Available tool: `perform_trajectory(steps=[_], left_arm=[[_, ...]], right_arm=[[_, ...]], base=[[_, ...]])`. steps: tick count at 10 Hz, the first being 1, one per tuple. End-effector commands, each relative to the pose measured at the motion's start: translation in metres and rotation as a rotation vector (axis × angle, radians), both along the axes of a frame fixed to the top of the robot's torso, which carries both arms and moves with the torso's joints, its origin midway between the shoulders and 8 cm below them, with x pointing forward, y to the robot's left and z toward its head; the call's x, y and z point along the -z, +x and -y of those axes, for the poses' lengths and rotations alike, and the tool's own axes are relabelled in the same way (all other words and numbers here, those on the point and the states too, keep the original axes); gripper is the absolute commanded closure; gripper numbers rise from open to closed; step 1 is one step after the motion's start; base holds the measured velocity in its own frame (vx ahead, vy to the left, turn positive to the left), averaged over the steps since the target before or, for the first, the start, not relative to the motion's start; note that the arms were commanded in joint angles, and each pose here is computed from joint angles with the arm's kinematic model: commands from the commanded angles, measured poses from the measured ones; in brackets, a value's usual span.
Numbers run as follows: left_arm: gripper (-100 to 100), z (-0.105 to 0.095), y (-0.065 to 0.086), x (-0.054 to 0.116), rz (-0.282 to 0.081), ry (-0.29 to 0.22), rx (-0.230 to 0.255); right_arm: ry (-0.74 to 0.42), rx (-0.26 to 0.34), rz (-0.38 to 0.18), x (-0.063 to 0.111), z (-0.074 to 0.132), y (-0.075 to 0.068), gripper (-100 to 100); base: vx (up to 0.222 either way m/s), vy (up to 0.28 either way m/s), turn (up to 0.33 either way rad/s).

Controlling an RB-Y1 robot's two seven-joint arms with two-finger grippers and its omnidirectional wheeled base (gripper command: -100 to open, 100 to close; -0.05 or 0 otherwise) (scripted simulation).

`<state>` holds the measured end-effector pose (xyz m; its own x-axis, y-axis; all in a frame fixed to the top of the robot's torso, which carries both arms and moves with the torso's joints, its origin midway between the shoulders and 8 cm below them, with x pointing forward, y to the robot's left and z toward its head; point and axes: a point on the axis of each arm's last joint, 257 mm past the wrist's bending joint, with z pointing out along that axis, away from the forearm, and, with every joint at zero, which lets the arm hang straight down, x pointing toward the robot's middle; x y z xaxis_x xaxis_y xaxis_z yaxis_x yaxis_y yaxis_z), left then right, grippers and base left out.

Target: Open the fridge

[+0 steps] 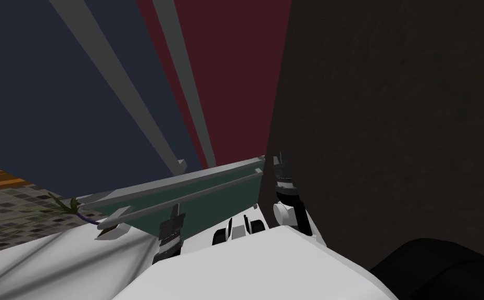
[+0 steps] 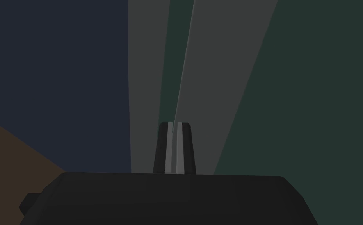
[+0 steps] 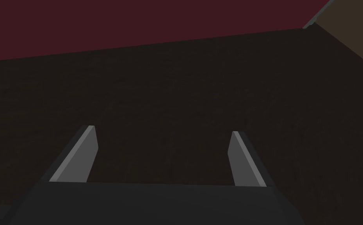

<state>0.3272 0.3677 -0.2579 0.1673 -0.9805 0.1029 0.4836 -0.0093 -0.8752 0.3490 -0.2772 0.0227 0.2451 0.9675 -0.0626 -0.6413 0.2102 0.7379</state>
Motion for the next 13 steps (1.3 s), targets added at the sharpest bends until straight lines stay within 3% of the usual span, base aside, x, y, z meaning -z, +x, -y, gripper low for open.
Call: perform_trajectory(steps=[1, 8, 9, 10, 13], left_arm=[[-100, -0.008, 0.009, -0.007, 0.003, 0.005, -0.005], [-100, -0.020, 0.032, -0.022, 0.003, 0.010, -0.004], [-100, -0.018, 0.023, -0.016, -0.004, 0.007, -0.004], [100, -0.011, 0.015, -0.011, 0.003, 0.007, -0.005], [100, -0.006, 0.005, -0.005, 0.003, 0.005, -0.005]], right_arm=[[0.000, 0.000, 0.000, 0.000, 0.000, 0.000, 0], [0.000, 0.000, 0.000, 0.000, 0.000, 0.000, 0], [0.000, 0.000, 0.000, 0.000, 0.000, 0.000, 0], [0.000, 0.000, 0.000, 0.000, 0.000, 0.000, 0], [0.000, 0.000, 0.000, 0.000, 0.000, 0.000, 0]], base=[[-0.042, -0.029, 0.078], [-0.021, -0.025, 0.016], [-0.034, -0.018, 0.036], [0.030, 0.035, -0.100], [0.050, 0.039, -0.024]])
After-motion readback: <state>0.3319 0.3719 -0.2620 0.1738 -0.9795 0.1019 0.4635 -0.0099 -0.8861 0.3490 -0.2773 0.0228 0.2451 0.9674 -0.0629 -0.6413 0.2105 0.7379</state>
